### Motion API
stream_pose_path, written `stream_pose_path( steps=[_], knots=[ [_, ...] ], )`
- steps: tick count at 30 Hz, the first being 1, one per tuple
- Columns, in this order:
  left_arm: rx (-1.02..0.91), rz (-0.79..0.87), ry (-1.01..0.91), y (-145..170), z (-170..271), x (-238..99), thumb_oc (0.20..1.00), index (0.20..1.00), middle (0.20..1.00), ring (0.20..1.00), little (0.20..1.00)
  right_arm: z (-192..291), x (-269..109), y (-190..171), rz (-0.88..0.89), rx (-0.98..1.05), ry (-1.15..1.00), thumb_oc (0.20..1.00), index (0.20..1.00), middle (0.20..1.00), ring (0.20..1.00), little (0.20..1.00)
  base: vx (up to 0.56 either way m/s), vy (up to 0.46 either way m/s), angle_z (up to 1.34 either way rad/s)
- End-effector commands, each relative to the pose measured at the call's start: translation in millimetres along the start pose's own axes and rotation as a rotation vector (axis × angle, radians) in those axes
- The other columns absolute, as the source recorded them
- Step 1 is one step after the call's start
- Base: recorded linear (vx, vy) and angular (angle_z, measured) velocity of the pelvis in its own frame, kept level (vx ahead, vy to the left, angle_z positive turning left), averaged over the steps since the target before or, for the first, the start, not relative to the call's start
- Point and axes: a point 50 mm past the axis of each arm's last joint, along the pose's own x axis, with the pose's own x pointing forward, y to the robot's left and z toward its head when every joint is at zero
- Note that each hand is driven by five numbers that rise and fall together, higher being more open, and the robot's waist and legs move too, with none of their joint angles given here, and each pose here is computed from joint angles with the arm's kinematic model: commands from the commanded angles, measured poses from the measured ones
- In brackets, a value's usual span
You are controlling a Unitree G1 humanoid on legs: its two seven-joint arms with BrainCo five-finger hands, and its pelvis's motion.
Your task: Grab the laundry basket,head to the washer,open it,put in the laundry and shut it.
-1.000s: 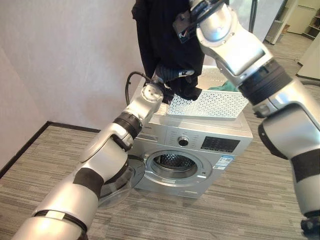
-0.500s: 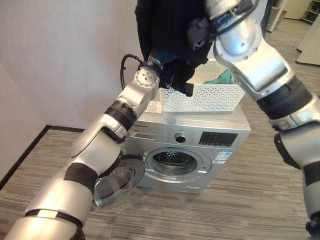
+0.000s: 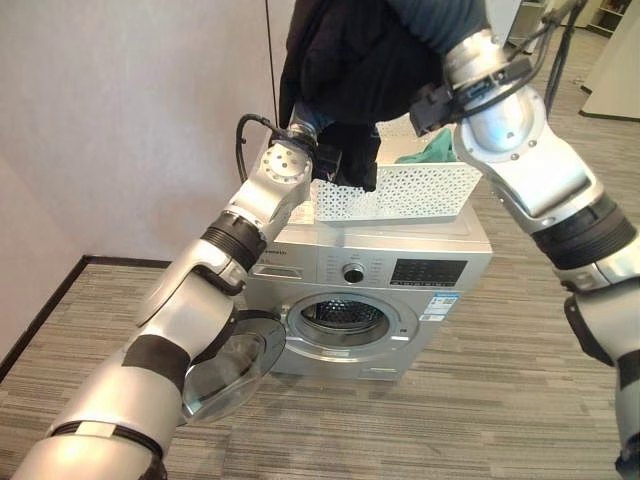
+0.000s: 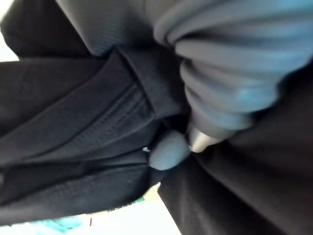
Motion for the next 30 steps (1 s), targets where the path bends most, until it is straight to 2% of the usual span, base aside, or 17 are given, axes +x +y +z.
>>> stream_pose_path(
  steps=[1, 4, 5, 6, 7, 8, 15, 22, 25, 27, 28, 30],
  knots=[
    [0.058, 0.086, -0.227, 20, 56, 12, 0.200, 0.200, 0.200, 0.200, 0.200, 5, 3, -40, -0.090, -0.089, -0.029, 0.200, 0.200, 0.200, 0.200, 0.200, 0.00, -0.001, -0.05],
    [0.092, 0.113, -0.259, 28, 60, 9, 0.200, 0.200, 0.200, 0.200, 0.200, -2, -5, -42, -0.090, -0.073, -0.007, 0.200, 0.200, 0.200, 0.200, 0.200, 0.00, 0.000, 0.00],
    [0.099, 0.118, -0.268, 29, 61, 8, 0.200, 0.200, 0.200, 0.200, 0.200, -5, -8, -43, -0.090, -0.072, 0.004, 0.432, 0.432, 0.432, 0.432, 0.432, 0.00, 0.000, 0.00],
    [0.104, 0.128, -0.278, 31, 62, 7, 0.200, 0.200, 0.200, 0.200, 0.200, -8, -11, -43, -0.092, -0.061, 0.015, 0.533, 0.533, 0.533, 0.533, 0.533, 0.00, 0.000, 0.00],
    [0.109, 0.131, -0.287, 32, 64, 7, 0.200, 0.200, 0.200, 0.200, 0.200, -10, -13, -44, -0.092, -0.057, 0.022, 0.856, 0.856, 0.856, 0.856, 0.856, 0.00, 0.000, 0.00],
    [0.109, 0.131, -0.287, 32, 63, 7, 0.200, 0.200, 0.200, 0.200, 0.200, -10, -13, -44, -0.092, -0.056, 0.023, 1.000, 1.000, 1.000, 1.000, 1.000, 0.00, 0.000, 0.00],
    [0.135, 0.184, -0.401, 49, 84, -2, 0.200, 0.200, 0.200, 0.200, 0.200, -15, -35, -60, -0.122, -0.057, 0.037, 1.000, 1.000, 1.000, 1.000, 1.000, 0.00, 0.000, 0.00],
    [0.121, 0.226, -0.543, 67, 109, -19, 0.200, 0.200, 0.200, 0.200, 0.200, -12, -84, -83, -0.230, -0.063, -0.001, 1.000, 1.000, 1.000, 1.000, 1.000, 0.00, 0.001, -0.01],
    [0.157, 0.276, -0.672, 88, 126, -43, 0.200, 0.200, 0.200, 0.200, 0.200, -24, -127, -101, -0.347, -0.227, 0.097, 1.000, 1.000, 1.000, 1.000, 1.000, 0.02, 0.012, -0.11],
    [0.164, 0.283, -0.694, 91, 126, -50, 0.200, 0.200, 0.200, 0.200, 0.200, -29, -141, -104, -0.365, -0.297, 0.150, 1.000, 1.000, 1.000, 1.000, 1.000, 0.02, 0.006, -0.13],
    [0.175, 0.311, -0.743, 101, 128, -66, 0.200, 0.200, 0.200, 0.200, 0.200, -47, -174, -107, -0.377, -0.436, 0.295, 1.000, 1.000, 1.000, 1.000, 1.000, 0.03, 0.001, -0.11],
    [0.181, 0.318, -0.776, 101, 129, -75, 0.200, 0.200, 0.200, 0.200, 0.200, -61, -199, -105, -0.375, -0.506, 0.414, 1.000, 1.000, 1.000, 1.000, 1.000, 0.02, -0.001, -0.05]
  ],
)
